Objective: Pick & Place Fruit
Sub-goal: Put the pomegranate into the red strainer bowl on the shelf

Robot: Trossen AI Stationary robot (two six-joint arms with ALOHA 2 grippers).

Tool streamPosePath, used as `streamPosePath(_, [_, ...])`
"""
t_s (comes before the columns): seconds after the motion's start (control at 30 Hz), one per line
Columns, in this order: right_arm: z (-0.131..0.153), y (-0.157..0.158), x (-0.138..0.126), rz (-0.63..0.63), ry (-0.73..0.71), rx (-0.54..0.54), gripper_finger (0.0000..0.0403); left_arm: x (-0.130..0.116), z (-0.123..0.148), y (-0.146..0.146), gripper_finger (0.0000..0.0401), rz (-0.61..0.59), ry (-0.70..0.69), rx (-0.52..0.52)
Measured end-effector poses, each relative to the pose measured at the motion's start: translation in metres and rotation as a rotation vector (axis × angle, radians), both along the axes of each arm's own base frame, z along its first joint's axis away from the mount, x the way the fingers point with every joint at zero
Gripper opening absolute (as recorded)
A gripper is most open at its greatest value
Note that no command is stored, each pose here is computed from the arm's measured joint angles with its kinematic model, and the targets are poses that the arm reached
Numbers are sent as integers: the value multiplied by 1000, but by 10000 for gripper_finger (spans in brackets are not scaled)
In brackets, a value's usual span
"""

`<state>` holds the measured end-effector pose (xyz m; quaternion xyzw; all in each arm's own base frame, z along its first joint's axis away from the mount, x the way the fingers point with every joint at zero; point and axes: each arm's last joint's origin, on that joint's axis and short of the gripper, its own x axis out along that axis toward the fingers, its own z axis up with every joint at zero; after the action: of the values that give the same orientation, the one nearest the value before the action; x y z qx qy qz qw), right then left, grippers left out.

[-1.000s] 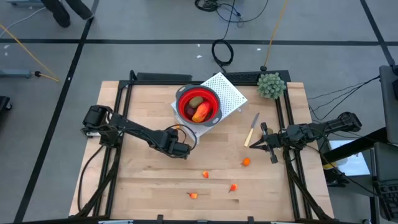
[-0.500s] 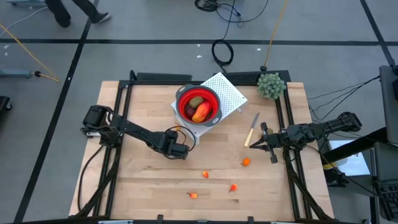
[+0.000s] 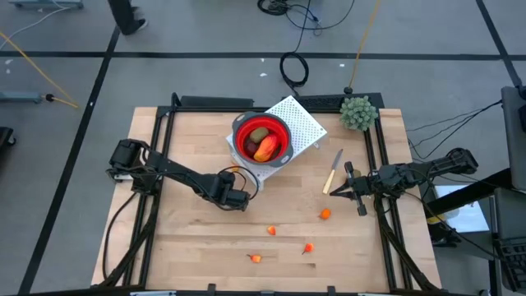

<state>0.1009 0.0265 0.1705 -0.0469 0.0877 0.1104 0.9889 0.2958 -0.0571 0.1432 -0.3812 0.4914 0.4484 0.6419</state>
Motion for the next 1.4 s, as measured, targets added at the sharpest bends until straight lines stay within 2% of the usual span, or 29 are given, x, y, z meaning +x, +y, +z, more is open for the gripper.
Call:
streamPosePath(0.1, [0,0,0,0,0,0,0,0,0,0,304,0,-1,7])
streamPosePath(0.37, [0,0,0,0,0,0,0,0,0,0,214,-2,-2,10])
streamPosePath(0.53, [0,0,0,0,0,0,0,0,1,0,176,-1,2,-17])
streamPosePath(0.7, [0,0,0,0,-1,1,0,0,7,-7,185,-8,38,-101])
streamPosePath(0.8, [0,0,0,0,-1,0,0,0,16,-14,199,-5,76,-117])
streamPosePath(0.93, [0,0,0,1,-1,1,0,0,30,-26,193,-22,81,-115])
streamPosePath(1.13, [0,0,0,1,0,1,0,5,48,-49,174,-85,13,-153])
streamPosePath(1.3, [0,0,0,5,0,1,0,8,55,-69,190,-126,-62,-183])
streamPosePath(1.4, [0,0,0,5,0,1,0,12,57,-84,194,-169,-152,-219])
